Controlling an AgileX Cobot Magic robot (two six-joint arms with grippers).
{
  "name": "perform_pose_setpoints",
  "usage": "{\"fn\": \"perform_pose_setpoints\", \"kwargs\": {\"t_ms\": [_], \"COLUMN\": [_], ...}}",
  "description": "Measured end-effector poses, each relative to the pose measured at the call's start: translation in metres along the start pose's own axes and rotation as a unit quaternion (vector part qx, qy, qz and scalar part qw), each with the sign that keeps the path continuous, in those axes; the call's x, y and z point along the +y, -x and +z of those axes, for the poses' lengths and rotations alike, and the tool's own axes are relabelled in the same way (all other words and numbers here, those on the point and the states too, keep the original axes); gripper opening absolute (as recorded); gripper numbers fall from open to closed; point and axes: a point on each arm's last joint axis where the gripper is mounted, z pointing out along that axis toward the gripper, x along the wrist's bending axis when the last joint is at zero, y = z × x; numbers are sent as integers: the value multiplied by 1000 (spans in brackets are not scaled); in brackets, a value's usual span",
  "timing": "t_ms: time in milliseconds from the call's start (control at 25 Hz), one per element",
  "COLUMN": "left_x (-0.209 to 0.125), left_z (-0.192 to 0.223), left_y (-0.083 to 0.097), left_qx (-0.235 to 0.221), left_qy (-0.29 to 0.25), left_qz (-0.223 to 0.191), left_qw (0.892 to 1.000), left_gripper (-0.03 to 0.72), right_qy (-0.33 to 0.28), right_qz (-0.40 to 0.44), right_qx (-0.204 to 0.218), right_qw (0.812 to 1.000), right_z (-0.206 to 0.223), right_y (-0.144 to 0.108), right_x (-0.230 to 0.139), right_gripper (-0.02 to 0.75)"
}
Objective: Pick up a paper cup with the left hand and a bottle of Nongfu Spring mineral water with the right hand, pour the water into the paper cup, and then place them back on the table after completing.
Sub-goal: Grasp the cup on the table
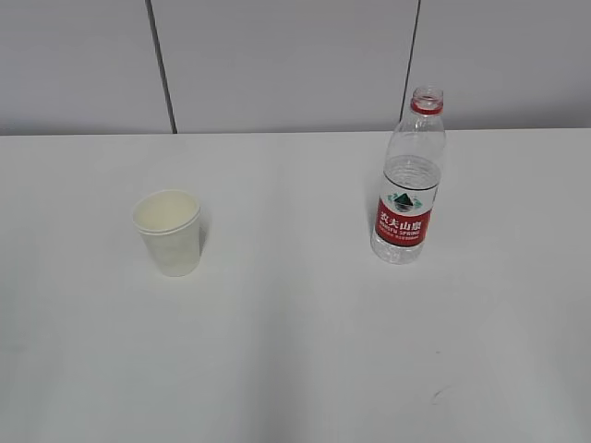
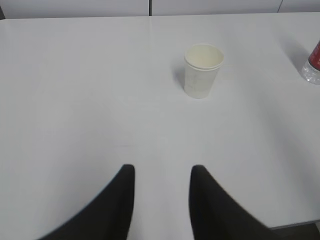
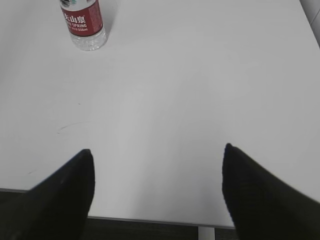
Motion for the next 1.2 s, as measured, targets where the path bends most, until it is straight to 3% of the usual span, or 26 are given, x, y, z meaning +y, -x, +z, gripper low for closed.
{"fn": "perform_pose_setpoints", "kwargs": {"t_ms": [800,1200], "left_x": [0,0], "left_z": [0,0], "left_y": [0,0], "left_qx": [0,-1], "left_qy": [0,1], "left_qz": [0,-1], "left_qw": [1000,1000], "left_gripper": [239,239], "right_qy": [10,163], "right_qz": [0,-3], "right_qx": [-1,-12], "right_qw": [1000,987], "right_z": [-1,-10], "right_y": [0,2], "right_x": [2,31], "right_gripper": [587,587]}}
